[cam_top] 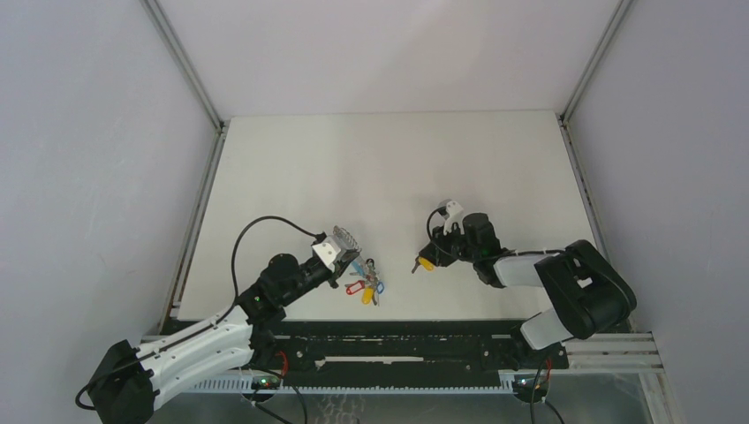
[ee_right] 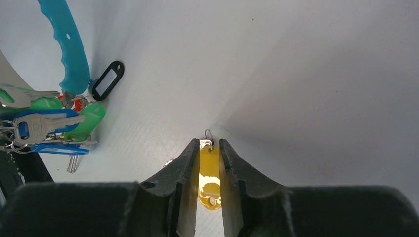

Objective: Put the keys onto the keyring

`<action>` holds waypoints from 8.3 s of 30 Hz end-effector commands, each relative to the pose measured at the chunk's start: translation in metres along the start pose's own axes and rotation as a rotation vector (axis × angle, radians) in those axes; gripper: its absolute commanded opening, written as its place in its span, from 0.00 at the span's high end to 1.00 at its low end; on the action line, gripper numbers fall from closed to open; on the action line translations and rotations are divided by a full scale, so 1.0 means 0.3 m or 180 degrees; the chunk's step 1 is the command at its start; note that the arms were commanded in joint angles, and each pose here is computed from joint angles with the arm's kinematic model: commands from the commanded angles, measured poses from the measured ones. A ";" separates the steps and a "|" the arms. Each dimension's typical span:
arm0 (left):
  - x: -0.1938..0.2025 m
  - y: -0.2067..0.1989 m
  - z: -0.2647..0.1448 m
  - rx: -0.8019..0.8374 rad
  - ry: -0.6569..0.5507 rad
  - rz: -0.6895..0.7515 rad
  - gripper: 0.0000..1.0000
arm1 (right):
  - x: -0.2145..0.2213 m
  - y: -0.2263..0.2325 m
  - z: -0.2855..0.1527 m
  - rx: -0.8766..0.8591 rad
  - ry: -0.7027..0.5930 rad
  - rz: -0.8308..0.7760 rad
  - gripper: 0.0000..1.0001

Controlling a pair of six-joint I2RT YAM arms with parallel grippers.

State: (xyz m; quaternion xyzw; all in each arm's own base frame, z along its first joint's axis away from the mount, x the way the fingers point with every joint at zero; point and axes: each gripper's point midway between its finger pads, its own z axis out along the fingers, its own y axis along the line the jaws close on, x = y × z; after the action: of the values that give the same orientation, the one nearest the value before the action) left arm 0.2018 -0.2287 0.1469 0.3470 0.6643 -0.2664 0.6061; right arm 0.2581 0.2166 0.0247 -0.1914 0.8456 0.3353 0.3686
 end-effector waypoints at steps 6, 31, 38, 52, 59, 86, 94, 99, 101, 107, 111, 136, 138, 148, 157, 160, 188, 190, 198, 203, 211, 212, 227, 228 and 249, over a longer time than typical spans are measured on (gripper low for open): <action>-0.077 -0.002 0.009 0.0026 -0.0292 -0.0026 1.00 | -0.030 0.002 0.028 -0.0079 -0.0152 0.0025 0.81; -0.072 0.000 0.008 0.0011 -0.0272 -0.0023 1.00 | -0.053 0.065 0.034 0.0362 0.1049 -0.0601 1.00; -0.072 0.000 0.008 0.0012 -0.0263 -0.0025 1.00 | -0.043 0.043 0.025 0.0819 0.1678 -0.0900 1.00; -0.067 -0.001 0.010 0.0019 -0.0240 -0.0026 1.00 | -0.068 0.031 0.082 0.1027 0.1984 -0.1194 1.00; -0.069 -0.001 0.009 0.0018 -0.0247 -0.0031 0.99 | -0.111 0.106 0.069 0.0727 0.1631 -0.0925 0.80; -0.070 -0.003 0.011 0.0029 -0.0249 -0.0035 1.00 | -0.134 0.068 0.001 0.0317 0.0992 0.0914 0.71; -0.072 -0.003 0.010 0.0026 -0.0257 -0.0039 1.00 | -0.131 0.024 0.011 0.0458 0.1167 0.0919 0.72; -0.069 -0.002 0.010 0.0023 -0.0247 -0.0037 1.00 | -0.111 0.019 0.037 0.0423 0.1285 0.0946 0.75; -0.067 -0.002 0.010 0.0022 -0.0243 -0.0036 1.00 | -0.105 0.017 0.042 0.0421 0.1314 0.0964 0.77; -0.070 -0.003 0.010 0.0027 -0.0251 -0.0035 1.00 | -0.091 0.022 0.056 0.0386 0.1380 0.0975 0.78; -0.071 -0.003 0.009 0.0028 -0.0254 -0.0039 1.00 | -0.082 0.026 0.064 0.0357 0.1409 0.0989 0.79; -0.072 -0.003 0.010 0.0030 -0.0250 -0.0040 1.00 | -0.064 0.047 0.094 0.0299 0.1557 0.0923 0.85; -0.072 -0.005 0.010 0.0036 -0.0251 -0.0040 1.00 | -0.075 0.057 0.093 0.0280 0.1532 0.0904 0.85; -0.075 -0.005 0.008 0.0037 -0.0262 -0.0039 1.00 | -0.060 0.060 0.096 0.0359 0.1635 0.0808 0.85; -0.074 -0.004 0.008 0.0034 -0.0257 -0.0037 1.00 | -0.040 0.056 0.092 0.0469 0.1712 0.0732 0.87; -0.073 -0.005 0.008 0.0033 -0.0253 -0.0039 1.00 | -0.035 0.052 0.093 0.0491 0.1732 0.0720 0.89; -0.103 -0.061 0.003 0.0360 -0.0482 0.0134 1.00 | -0.203 0.183 -0.060 0.0129 0.1325 -0.0753 1.00; -0.108 -0.073 0.001 0.0432 -0.0521 0.0174 0.99 | -0.230 0.224 -0.075 0.0000 0.1199 -0.1001 1.00; -0.099 -0.116 0.008 0.0682 -0.0505 0.0260 1.00 | -0.312 0.377 -0.139 -0.0532 0.0625 -0.2061 1.00; -0.083 -0.137 0.028 0.0820 -0.0408 0.0268 1.00 | -0.307 0.434 -0.165 -0.0972 0.0448 -0.2542 1.00; -0.091 -0.136 0.030 0.0833 -0.0462 0.0250 1.00 | -0.274 0.511 -0.159 -0.1538 0.0132 -0.3059 1.00; -0.093 -0.136 0.029 0.0839 -0.0476 0.0241 1.00 | -0.271 0.521 -0.159 -0.1572 0.0067 -0.3141 1.00; -0.105 -0.145 0.024 0.0934 -0.0550 0.0214 1.00 | -0.249 0.614 -0.165 -0.1860 -0.0135 -0.3494 1.00; -0.106 -0.146 0.023 0.0938 -0.0554 0.0215 1.00 | -0.244 0.616 -0.165 -0.1889 -0.0101 -0.3495 1.00; -0.097 -0.181 0.019 0.1155 -0.0515 0.0249 1.00 | -0.208 0.614 -0.131 -0.1886 0.0209 -0.3674 1.00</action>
State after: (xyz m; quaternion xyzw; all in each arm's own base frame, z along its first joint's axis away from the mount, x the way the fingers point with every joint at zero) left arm 0.1649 -0.2655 0.1480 0.4493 0.5806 -0.3728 0.5675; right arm 0.1742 0.3144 0.1545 -0.7071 0.5118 0.3013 0.3837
